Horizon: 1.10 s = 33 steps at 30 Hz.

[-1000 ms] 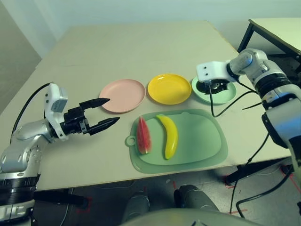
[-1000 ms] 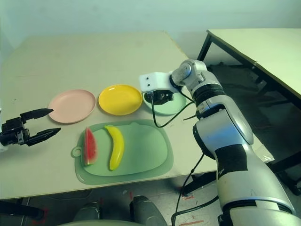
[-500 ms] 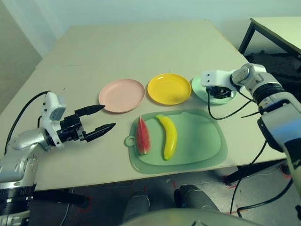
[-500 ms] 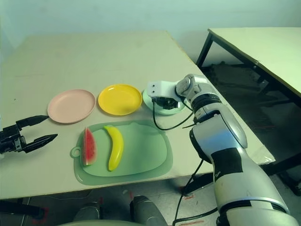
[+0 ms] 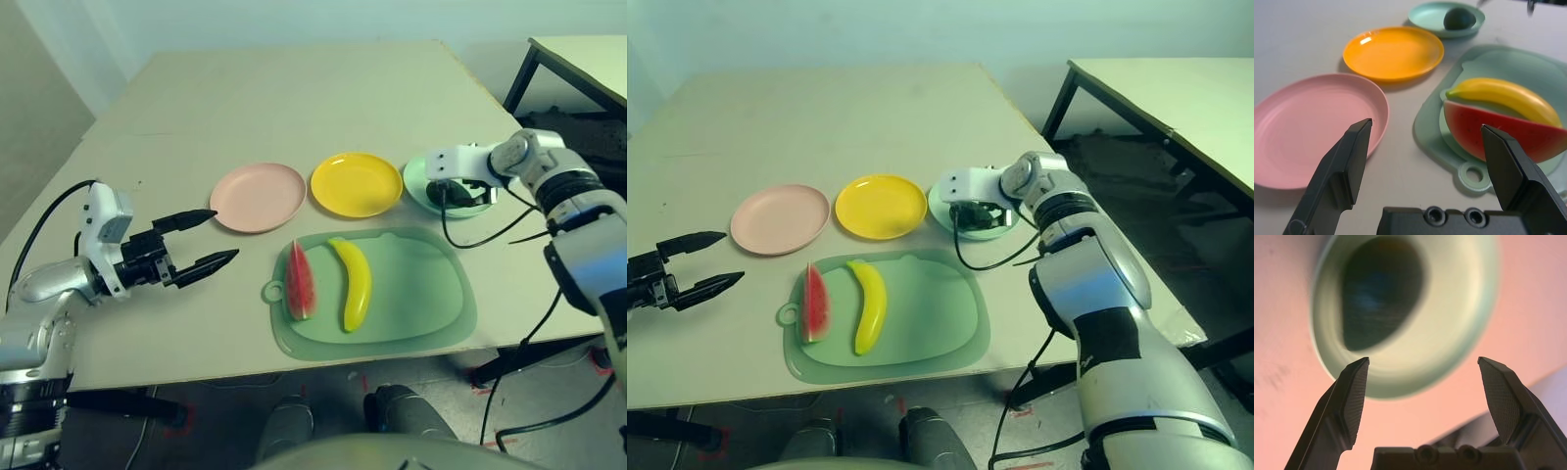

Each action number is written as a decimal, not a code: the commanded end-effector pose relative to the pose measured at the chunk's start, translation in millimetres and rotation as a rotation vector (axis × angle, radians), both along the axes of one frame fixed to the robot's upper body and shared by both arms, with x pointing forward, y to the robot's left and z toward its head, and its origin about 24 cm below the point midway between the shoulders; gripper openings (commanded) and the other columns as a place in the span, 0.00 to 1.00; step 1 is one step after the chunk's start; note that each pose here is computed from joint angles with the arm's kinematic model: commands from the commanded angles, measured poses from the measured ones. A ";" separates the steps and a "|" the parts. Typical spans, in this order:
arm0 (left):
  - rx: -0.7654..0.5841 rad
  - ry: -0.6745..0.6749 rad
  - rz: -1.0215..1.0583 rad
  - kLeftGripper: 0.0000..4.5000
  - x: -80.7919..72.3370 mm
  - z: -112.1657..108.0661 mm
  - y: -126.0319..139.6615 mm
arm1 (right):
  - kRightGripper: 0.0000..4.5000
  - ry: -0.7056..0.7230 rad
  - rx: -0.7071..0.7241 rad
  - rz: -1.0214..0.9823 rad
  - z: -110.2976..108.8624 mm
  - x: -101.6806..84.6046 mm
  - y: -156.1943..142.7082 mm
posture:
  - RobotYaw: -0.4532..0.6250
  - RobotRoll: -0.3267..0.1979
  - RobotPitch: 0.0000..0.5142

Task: Place the fruits into color-matched plates.

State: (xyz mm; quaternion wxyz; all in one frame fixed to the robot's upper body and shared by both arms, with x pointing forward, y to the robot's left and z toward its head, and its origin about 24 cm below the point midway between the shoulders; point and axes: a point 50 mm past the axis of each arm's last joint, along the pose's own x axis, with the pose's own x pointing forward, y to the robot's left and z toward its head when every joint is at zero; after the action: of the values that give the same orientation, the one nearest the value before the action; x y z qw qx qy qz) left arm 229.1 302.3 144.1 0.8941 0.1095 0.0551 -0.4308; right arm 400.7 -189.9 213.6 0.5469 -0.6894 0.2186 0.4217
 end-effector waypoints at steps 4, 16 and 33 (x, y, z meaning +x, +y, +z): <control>0.030 0.061 -0.132 1.00 -4.2 -9.0 -0.5 | 0.99 0.183 -0.004 0.507 1.8 -32.4 73.1 | 0.34 0.62 0.09; -0.001 0.086 -0.306 1.00 -21.2 -3.8 -11.4 | 0.99 0.319 -0.048 0.918 -36.0 -108.8 134.4 | 0.37 0.62 0.09; 0.017 0.064 -0.333 1.00 -28.5 -7.2 -15.7 | 0.99 0.327 -0.081 1.026 -59.5 -109.8 166.9 | 0.42 0.62 0.08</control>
State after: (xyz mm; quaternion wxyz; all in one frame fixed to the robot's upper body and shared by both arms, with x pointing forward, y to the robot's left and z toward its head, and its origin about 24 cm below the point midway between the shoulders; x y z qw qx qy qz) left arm 201.6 287.0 134.3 0.8060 0.1051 0.0777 -0.5773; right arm 288.7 -23.9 157.8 0.2112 -0.6480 -0.0546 0.7297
